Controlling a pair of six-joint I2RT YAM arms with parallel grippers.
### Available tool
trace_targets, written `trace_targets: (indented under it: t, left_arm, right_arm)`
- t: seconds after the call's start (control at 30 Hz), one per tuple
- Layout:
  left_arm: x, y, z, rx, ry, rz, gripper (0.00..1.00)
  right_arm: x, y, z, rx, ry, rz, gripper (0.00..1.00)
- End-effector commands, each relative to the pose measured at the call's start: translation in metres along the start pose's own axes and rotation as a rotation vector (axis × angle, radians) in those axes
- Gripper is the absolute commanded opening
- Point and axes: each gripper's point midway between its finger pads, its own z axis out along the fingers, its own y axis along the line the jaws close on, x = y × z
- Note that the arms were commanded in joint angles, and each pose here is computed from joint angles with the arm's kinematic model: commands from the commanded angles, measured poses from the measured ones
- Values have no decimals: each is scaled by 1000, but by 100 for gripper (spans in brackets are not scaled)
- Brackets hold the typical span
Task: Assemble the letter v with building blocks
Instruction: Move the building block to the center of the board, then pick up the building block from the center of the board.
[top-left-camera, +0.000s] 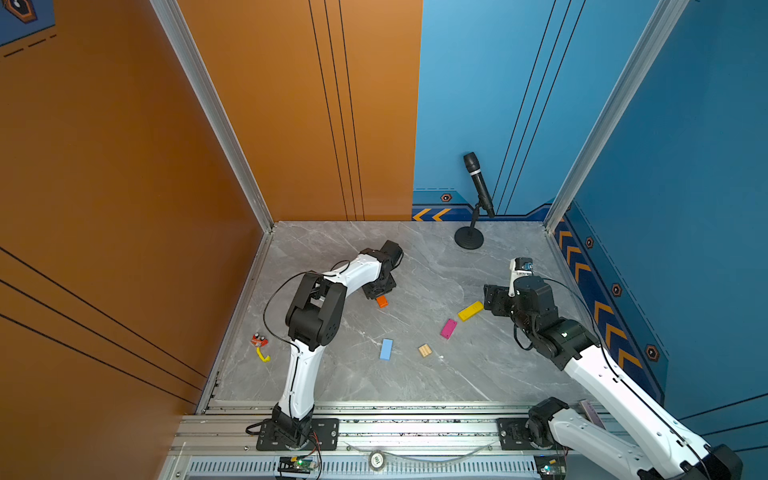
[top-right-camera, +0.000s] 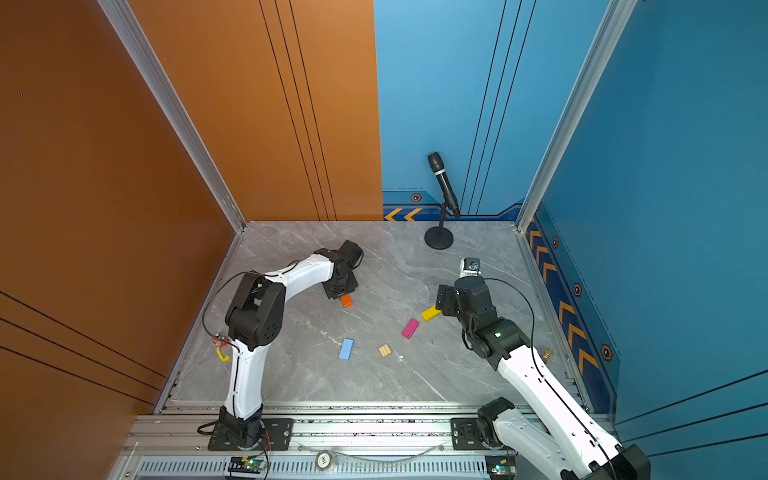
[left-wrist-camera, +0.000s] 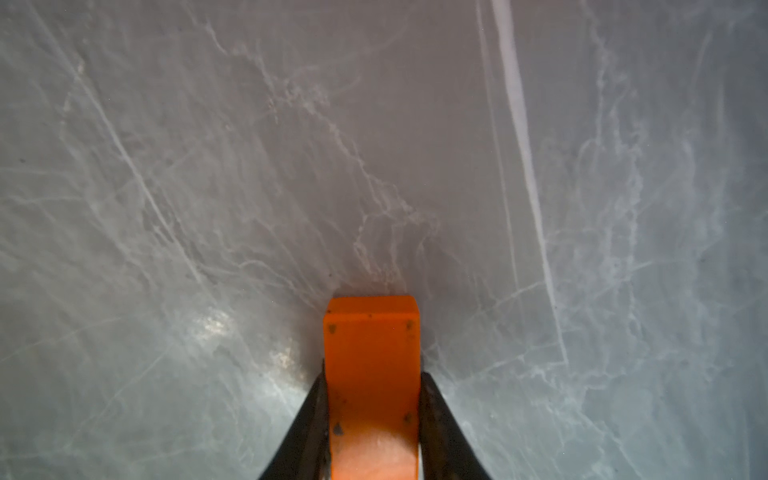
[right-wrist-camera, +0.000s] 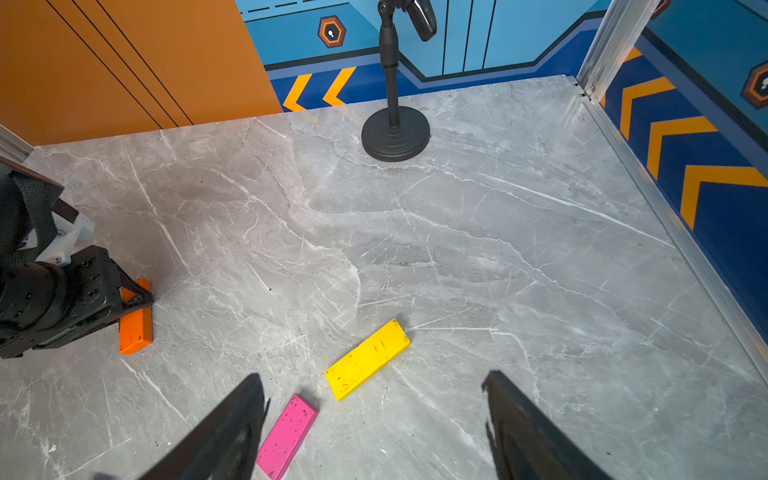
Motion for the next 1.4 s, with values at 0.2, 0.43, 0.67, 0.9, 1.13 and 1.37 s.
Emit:
trace_targets:
  t: [0.2, 0.43, 0.67, 0.9, 1.13, 1.37]
  left_arm:
    - [1, 4, 12, -14, 47, 4, 41]
    - [2, 4, 11, -8, 53, 0, 60]
    - [-2, 7, -7, 9, 26, 4, 79]
    - [-15, 6, -49, 61, -52, 24, 97]
    - [-33, -13, -97, 169, -133, 45, 98]
    - [-46, -9, -152, 321, -229, 46, 94]
  right_arm:
    - [-3, -4, -3, 13, -16, 27, 84]
    - [-3, -4, -4, 9, -14, 28, 84]
    - [-3, -1, -4, -6, -8, 27, 84]
    - [-6, 11, -9, -25, 6, -17, 83]
    - [-7, 31, -13, -70, 26, -80, 83]
    - [15, 79, -15, -198, 129, -194, 79]
